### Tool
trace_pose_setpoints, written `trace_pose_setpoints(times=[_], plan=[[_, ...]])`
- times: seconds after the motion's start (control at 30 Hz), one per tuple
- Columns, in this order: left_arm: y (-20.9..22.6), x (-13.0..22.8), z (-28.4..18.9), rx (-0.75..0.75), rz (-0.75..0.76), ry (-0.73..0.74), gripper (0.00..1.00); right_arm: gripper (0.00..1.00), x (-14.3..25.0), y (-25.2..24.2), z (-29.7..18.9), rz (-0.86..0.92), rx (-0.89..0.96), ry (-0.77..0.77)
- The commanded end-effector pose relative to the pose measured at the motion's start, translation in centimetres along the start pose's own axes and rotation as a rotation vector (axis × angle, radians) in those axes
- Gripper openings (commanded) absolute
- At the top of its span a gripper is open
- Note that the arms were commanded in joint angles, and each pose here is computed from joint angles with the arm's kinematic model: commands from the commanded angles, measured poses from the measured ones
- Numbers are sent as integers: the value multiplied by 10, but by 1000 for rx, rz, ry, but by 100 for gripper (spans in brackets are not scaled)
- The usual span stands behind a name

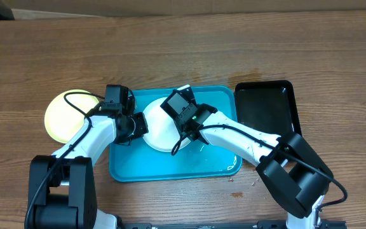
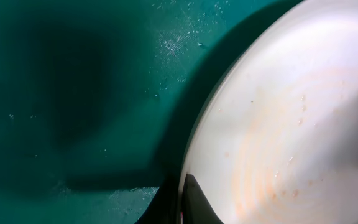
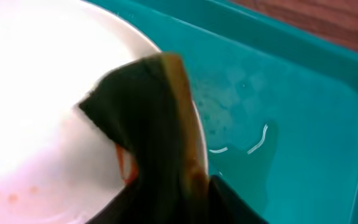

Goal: Clean dirty plates on tray and stack at the side
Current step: 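Scrub the white plate held by the left gripper with the sponge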

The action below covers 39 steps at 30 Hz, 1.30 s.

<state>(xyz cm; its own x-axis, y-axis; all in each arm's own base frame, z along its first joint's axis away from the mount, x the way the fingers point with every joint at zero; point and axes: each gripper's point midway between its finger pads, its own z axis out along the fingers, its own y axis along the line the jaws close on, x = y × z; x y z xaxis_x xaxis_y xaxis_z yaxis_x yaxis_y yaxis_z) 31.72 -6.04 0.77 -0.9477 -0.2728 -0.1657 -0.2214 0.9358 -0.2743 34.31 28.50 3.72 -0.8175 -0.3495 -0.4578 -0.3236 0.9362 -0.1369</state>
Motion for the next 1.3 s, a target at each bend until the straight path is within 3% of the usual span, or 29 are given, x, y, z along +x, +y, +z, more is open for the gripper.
trace_pose_setpoints(times=[0.0,0.37,0.47,0.53,0.77,1.27], plan=[[0,8,5,1,28,26,4,36,-10,2,-4,15,-11,-23],[0,8,5,1,28,26,4,34,-1,3,10,3,0,5],[0,8,5,1,28,26,4,20,9,5,22,-9,7,39],[0,8,5,1,28,26,4,4,16,10,28,-13,-14,64],[0,8,5,2,28,26,4,4,31,40,28,54,-180,151],[0,8,5,2,28,26,4,4,35,65,20,102,-324,201]])
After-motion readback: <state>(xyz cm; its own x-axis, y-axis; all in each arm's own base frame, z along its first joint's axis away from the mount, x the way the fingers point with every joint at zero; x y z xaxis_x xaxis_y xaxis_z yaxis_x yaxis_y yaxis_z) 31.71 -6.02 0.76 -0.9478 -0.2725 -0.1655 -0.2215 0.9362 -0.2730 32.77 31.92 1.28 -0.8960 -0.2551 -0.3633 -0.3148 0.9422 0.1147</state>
